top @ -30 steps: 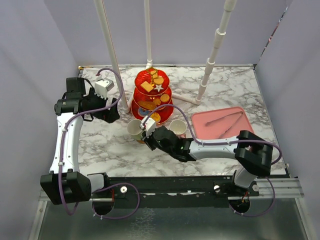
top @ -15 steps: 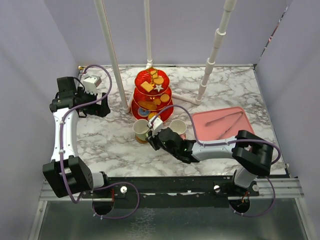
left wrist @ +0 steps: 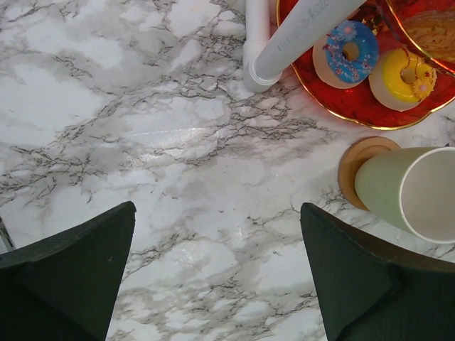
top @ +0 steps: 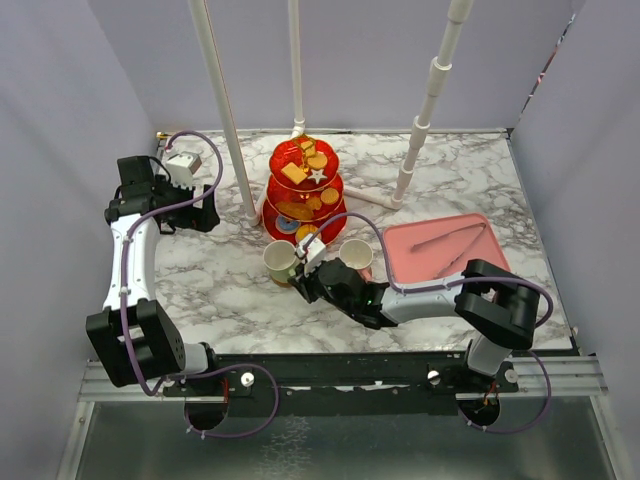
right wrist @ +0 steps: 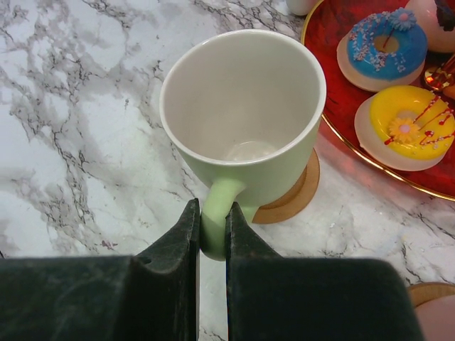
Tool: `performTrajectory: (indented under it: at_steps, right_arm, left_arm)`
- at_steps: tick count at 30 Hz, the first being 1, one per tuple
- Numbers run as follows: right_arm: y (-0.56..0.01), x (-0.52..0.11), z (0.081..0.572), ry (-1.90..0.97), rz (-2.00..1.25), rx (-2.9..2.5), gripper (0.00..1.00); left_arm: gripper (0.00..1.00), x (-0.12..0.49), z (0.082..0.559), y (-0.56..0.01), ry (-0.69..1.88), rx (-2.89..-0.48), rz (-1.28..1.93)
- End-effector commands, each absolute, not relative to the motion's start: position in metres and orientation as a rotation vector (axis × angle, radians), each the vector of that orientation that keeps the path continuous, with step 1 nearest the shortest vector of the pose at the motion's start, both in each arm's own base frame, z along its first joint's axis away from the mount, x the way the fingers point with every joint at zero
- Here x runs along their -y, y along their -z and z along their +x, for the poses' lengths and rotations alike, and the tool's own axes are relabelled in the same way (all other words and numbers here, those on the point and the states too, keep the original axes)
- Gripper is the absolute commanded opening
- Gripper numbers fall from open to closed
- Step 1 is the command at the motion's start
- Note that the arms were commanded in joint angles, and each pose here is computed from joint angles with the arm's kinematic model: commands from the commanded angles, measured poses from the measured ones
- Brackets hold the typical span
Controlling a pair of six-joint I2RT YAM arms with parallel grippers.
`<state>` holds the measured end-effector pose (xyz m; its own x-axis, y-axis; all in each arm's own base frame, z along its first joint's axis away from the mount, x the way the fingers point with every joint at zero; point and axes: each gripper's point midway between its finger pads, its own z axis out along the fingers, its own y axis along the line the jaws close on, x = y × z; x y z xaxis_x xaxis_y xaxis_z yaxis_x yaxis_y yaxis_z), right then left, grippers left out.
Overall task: Serve the afternoon tea
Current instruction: Place the cup on the coaster.
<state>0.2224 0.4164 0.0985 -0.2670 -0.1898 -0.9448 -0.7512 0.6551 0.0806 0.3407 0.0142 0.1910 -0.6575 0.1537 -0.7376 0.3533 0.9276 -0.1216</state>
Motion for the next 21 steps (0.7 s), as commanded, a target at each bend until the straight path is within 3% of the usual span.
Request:
performTrajectory:
  at_steps: [1, 4, 11, 21]
  right_arm:
    - [-0.117, -0.432, 0.225, -0.73, -0.71, -1.73, 0.1]
    - [-0.116, -0.429, 0.225, -0.721, -0.703, -1.735, 0.18]
    - [-0.116, -0.42, 0.226, -0.697, -0.685, -1.747, 0.53]
    - [-0.161, -0.398, 0.227, -0.655, -0.651, -1.709, 0.71]
  left_arm:
    - [0.99, -0.023, 0.342, -0.181, 0.299, -2.3, 0.318]
    - [0.99, -0.029, 0.349, -0.175, 0.277, -2.296, 0.294]
    - [0.99, -0.038, 0.361, -0.167, 0.278, -2.301, 0.254]
    - [0.99, -0.041, 0.372, -0.161, 0.298, -2.276, 0.196]
